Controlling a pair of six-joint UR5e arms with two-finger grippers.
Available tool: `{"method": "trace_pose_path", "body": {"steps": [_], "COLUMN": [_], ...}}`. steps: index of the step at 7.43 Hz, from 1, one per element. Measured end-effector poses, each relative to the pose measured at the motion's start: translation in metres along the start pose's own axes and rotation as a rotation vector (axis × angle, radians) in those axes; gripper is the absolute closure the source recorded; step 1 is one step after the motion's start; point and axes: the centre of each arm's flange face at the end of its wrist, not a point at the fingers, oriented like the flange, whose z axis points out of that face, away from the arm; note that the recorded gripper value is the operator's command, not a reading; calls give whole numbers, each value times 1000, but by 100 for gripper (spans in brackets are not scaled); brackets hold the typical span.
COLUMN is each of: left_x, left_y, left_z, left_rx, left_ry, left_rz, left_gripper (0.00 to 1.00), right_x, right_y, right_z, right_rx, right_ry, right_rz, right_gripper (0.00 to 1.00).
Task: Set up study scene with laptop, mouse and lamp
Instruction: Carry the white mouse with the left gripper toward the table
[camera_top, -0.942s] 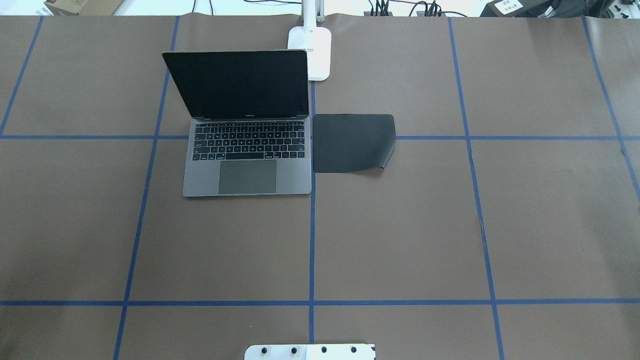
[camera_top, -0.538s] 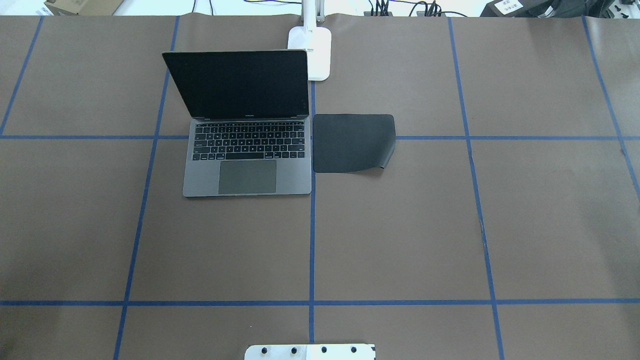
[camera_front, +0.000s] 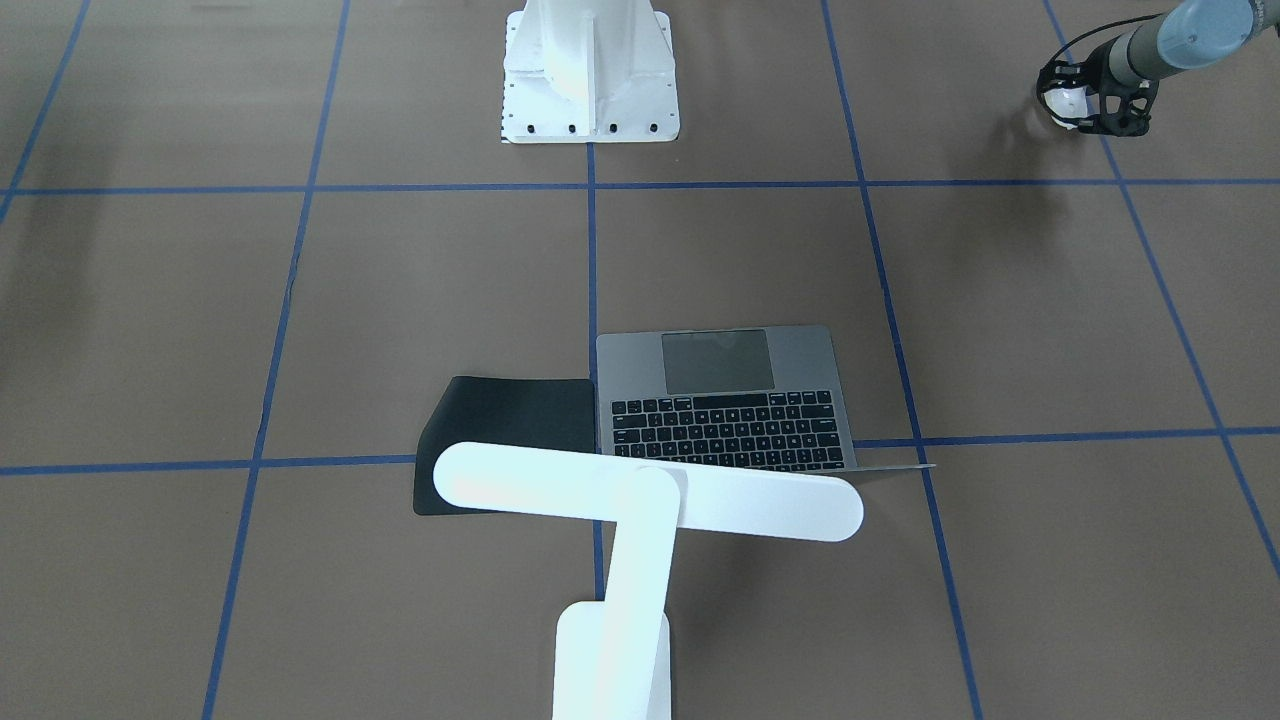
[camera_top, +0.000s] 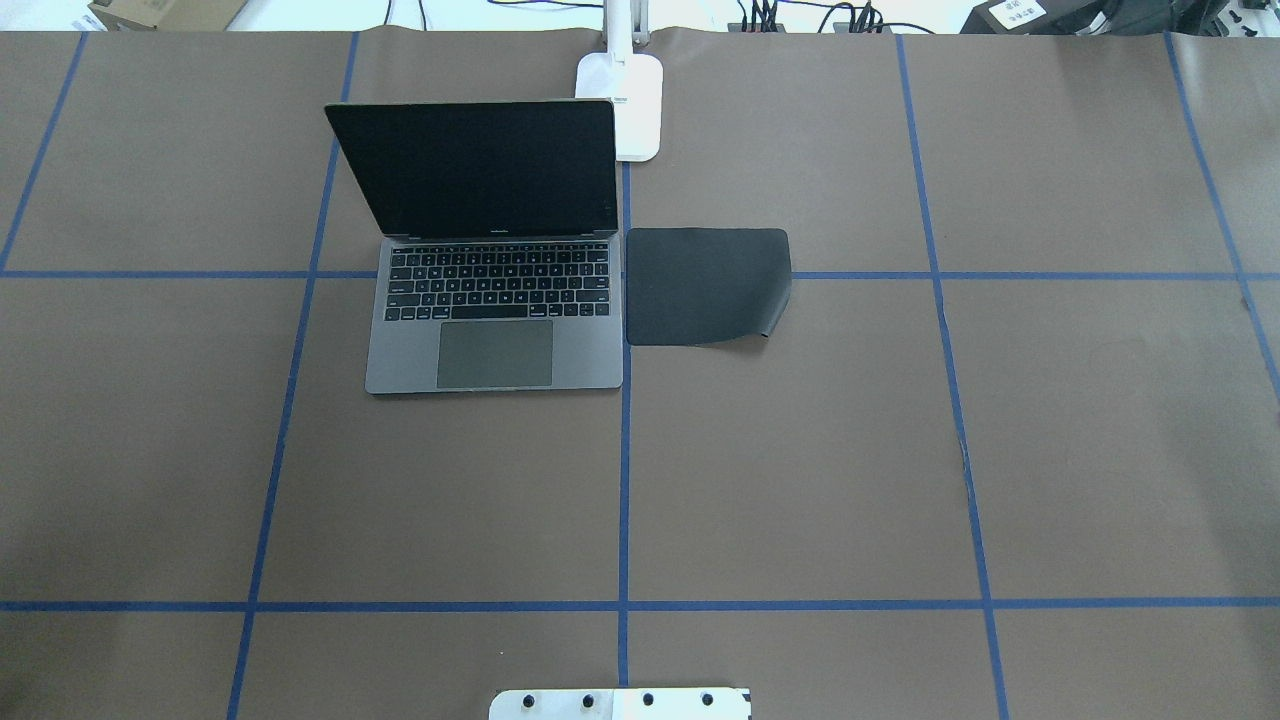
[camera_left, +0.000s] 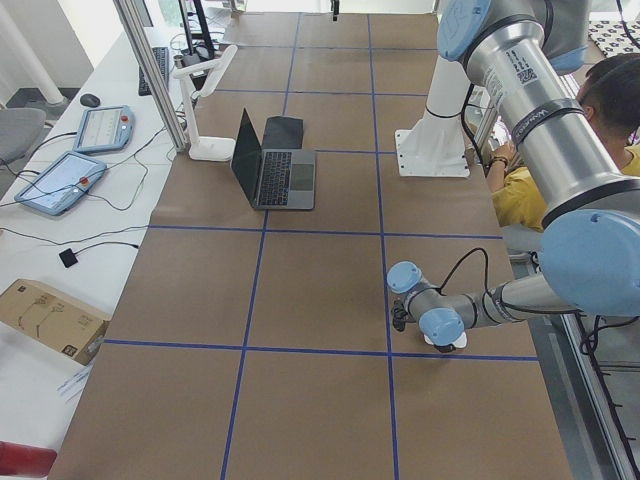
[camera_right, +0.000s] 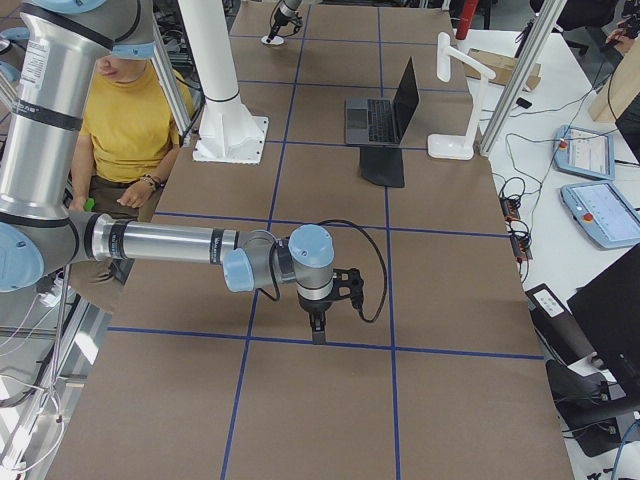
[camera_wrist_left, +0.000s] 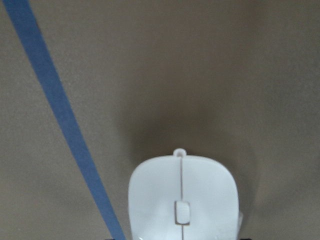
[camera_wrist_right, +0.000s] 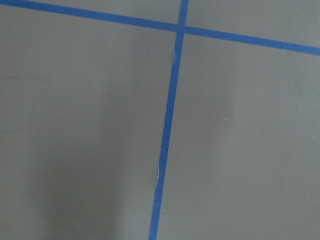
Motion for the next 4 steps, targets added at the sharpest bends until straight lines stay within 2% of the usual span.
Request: {"method": "trace_pose_path", "body": {"steps": [1,4], "left_x": [0,2], "left_y": [0,2], "left_z": [0,-3], "left_rx": [1,12], "left_ry": [1,21], "left_rz": [2,19], "left_gripper": [42,42], "right_x": [0,-1], "right_y": [0,-1], "right_z": [0,-1], "right_rx": [1,2], "right_ry": [0,-1], "right_rz": [-1,-2], "right_gripper": [0,0]}}
